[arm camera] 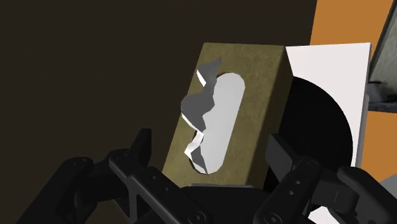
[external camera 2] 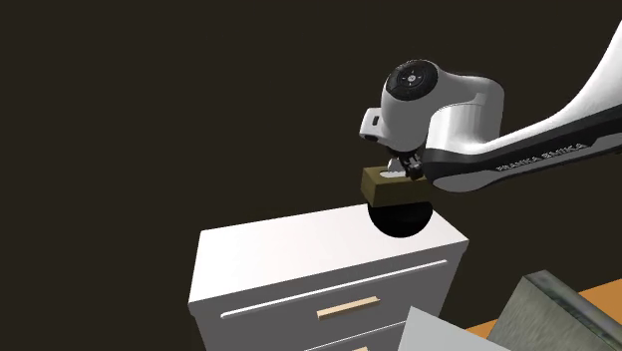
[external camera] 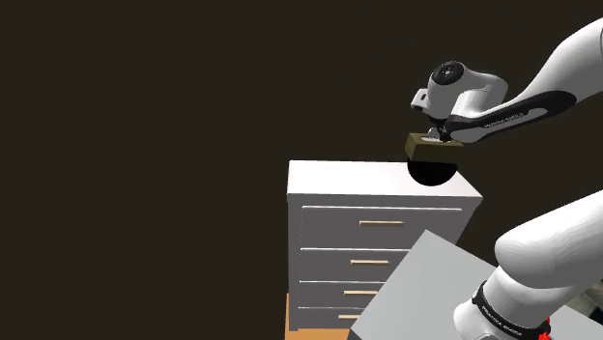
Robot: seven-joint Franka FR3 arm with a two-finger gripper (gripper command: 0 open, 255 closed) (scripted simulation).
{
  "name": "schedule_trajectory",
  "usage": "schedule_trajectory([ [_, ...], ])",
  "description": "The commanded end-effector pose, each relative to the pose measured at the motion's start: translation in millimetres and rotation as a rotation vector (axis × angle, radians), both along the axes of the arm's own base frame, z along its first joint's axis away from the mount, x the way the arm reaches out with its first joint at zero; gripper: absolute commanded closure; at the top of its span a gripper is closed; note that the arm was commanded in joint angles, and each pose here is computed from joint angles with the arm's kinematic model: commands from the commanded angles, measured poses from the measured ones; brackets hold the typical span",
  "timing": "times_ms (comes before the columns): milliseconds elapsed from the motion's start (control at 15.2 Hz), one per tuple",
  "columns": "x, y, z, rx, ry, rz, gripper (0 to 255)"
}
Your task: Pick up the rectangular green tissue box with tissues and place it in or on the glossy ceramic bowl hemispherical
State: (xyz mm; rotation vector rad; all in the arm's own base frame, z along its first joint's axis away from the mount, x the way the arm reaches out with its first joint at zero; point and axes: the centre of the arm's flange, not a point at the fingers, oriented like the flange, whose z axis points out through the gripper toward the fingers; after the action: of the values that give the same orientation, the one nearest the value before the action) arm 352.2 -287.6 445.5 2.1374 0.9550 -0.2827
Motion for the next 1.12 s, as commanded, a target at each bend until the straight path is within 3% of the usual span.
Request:
schedule_trajectory([
  [0,2,-5,-7,-0.008,0.003,0.008,0],
  [264,5,-22,-23,-0.008,0.003,0.008,0],
  [792,5,-22,-23,-0.008,0.003,0.008,0],
  [858,5,-22,-23,-0.008,0.003,0.008,255],
  [1056,5,-22,-23,-0.008,0.003,0.008,255],
])
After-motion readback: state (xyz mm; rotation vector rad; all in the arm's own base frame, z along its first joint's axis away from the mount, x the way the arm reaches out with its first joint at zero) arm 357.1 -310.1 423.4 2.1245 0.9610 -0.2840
